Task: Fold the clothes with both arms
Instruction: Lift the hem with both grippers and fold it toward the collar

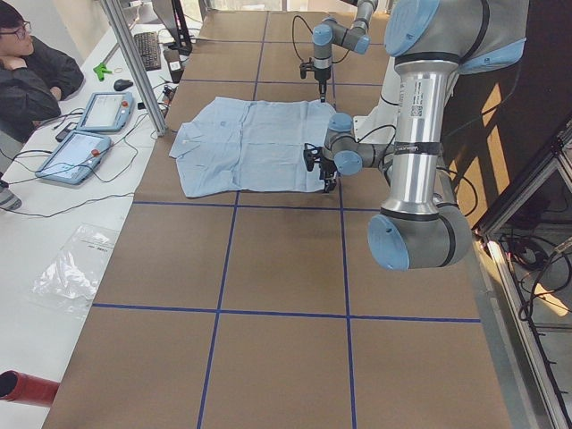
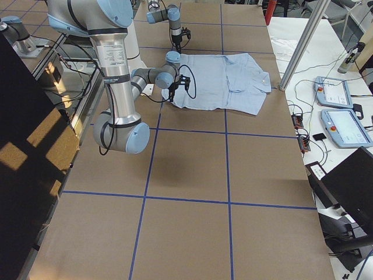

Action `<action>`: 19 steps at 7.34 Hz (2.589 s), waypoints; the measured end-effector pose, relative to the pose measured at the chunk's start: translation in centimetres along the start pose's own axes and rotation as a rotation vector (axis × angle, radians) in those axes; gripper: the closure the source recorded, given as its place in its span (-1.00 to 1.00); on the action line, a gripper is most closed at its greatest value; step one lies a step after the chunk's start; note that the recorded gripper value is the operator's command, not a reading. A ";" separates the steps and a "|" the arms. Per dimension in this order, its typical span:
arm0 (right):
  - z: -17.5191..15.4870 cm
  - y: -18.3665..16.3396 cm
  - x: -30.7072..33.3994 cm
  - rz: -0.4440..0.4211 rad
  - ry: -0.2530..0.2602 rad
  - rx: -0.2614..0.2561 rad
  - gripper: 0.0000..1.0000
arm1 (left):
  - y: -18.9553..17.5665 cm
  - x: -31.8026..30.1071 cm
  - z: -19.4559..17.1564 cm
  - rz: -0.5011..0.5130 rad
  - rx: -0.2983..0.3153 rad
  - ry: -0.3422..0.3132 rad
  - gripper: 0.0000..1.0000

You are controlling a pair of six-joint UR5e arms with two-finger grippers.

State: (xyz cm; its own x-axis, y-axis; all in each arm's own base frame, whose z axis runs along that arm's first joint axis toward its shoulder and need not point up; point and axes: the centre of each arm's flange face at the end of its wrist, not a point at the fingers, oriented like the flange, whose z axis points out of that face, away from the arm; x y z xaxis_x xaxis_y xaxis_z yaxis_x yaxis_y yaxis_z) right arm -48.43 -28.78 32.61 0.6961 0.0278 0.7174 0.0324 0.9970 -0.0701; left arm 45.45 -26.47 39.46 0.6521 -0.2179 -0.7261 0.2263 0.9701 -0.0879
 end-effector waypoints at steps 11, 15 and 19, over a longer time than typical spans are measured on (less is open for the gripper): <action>-7.2 -3.8 1.4 0.038 -0.105 0.035 1.00 | -2.2 -2.7 -7.2 0.208 -0.007 0.064 1.00; -9.2 -6.0 2.7 0.056 -0.129 0.036 1.00 | -5.4 -3.2 -8.9 0.229 -0.002 0.091 1.00; -11.1 -7.9 3.9 0.067 -0.153 0.034 1.00 | -6.6 -3.1 -10.4 0.221 -0.010 0.148 1.00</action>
State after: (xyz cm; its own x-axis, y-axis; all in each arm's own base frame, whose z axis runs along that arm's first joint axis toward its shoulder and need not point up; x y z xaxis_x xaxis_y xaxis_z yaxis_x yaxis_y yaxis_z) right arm -38.01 -37.34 28.33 0.5783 0.1023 0.8094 -0.0361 0.9943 -0.0999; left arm 34.45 -31.07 35.21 0.5715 0.0166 -0.8204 0.0823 0.9936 0.0774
